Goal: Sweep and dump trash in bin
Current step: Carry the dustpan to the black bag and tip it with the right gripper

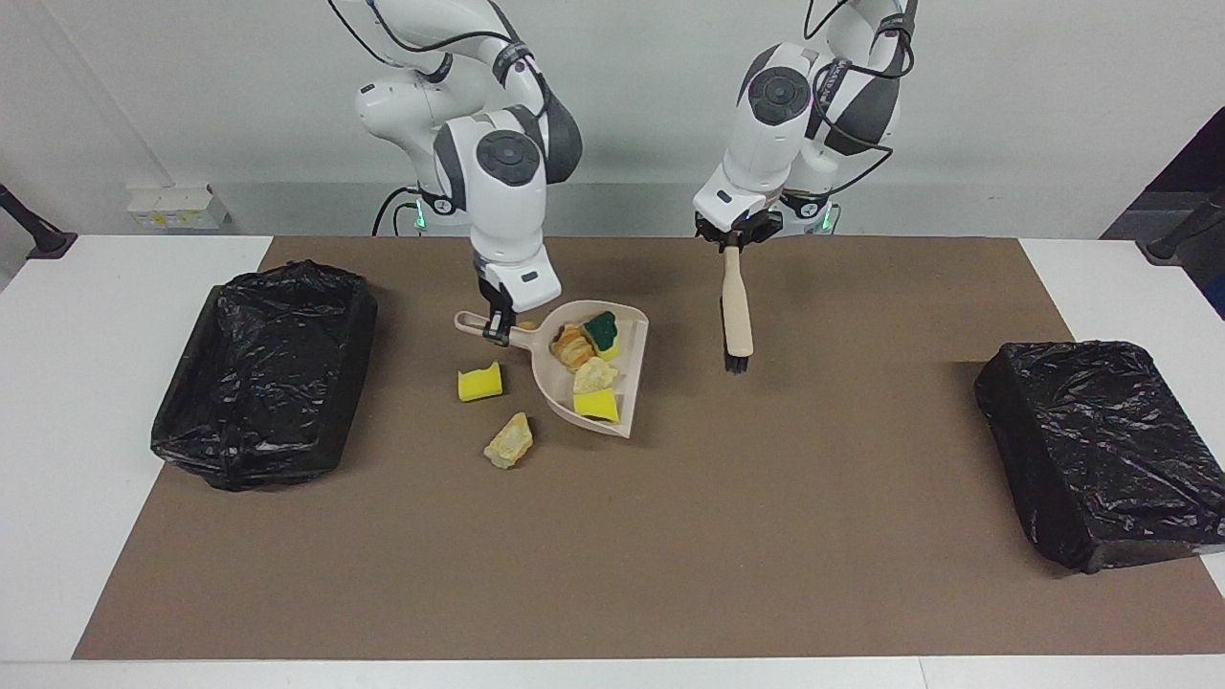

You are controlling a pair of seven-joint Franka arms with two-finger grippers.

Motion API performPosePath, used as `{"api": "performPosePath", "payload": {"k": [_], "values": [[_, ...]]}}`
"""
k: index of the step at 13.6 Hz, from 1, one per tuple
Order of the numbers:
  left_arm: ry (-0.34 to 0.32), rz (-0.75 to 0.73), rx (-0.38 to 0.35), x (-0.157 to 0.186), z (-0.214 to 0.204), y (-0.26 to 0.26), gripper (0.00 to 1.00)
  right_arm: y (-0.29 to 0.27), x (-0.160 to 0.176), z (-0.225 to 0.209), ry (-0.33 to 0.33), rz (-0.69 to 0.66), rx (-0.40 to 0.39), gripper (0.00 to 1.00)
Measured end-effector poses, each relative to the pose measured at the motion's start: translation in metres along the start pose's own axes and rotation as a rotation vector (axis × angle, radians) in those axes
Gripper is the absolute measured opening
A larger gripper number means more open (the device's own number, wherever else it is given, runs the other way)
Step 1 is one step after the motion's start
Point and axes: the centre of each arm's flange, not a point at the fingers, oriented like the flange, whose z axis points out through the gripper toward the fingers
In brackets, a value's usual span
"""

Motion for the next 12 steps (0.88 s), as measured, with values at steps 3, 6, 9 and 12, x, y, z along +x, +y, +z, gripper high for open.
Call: {"api": "performPosePath", "payload": {"k": [3,6,9,12], "values": [[-0.007,0.0,0.004,-0.001,0.004,0.0,0.27,0.037,-0.102,-0.026,0.061,-0.021,0.012,0.33],[-0.027,0.006,0.028,-0.018,0.02,0.004,0.27,0.061,-0.205,-0.036,0.08,0.006,0.014,0.33],[-0.006,-0.023,0.059,-0.055,0.058,0.034,0.27,0.066,-0.295,-0.032,0.086,0.06,0.019,0.33],[0.062,-0.069,0.057,-0.095,0.104,0.072,0.27,0.066,-0.367,-0.035,0.075,0.057,0.0,0.33]]}}
